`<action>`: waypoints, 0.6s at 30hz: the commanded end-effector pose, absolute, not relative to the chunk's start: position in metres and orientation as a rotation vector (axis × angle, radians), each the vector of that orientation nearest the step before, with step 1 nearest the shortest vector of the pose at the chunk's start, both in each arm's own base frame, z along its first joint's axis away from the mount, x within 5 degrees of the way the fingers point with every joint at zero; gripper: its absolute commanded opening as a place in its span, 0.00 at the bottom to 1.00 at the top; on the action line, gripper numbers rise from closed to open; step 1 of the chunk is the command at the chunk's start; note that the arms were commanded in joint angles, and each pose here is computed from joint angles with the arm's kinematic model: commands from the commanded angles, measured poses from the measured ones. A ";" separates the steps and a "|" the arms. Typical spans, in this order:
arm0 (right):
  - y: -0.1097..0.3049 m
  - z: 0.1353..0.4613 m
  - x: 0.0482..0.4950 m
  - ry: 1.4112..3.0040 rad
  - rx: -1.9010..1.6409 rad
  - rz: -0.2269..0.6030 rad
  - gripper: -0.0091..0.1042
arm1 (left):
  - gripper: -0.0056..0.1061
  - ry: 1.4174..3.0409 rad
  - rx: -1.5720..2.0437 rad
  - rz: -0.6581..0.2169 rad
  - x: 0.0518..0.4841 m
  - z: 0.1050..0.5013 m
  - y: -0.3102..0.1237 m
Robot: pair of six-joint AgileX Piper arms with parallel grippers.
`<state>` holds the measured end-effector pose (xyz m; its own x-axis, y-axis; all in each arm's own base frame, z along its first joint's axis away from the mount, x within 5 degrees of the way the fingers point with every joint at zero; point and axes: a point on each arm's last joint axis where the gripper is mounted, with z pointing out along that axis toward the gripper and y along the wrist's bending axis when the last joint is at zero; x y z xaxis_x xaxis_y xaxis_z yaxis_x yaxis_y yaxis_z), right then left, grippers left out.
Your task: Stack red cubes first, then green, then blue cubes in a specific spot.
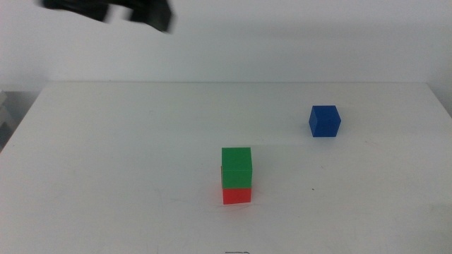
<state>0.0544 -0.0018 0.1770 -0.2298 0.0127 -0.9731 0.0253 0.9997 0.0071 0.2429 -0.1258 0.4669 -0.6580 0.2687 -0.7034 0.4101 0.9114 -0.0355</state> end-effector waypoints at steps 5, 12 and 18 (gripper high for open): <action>-0.002 0.191 0.054 1.685 0.016 -0.027 0.85 | 0.89 2.041 0.399 -0.379 0.177 0.504 -0.086; -0.002 0.191 0.054 1.685 0.016 -0.027 0.85 | 0.89 1.960 0.385 -0.445 0.139 0.506 -0.073; -0.002 0.191 0.054 1.685 0.016 -0.027 0.85 | 0.89 1.951 0.390 -0.500 0.133 0.508 -0.074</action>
<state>0.0544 -0.0018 0.1770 -0.2298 0.0127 -0.9731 0.0253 0.9997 0.0071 0.1388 -0.0744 0.4942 -0.4848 0.1064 -0.8681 0.4610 0.8746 -0.1503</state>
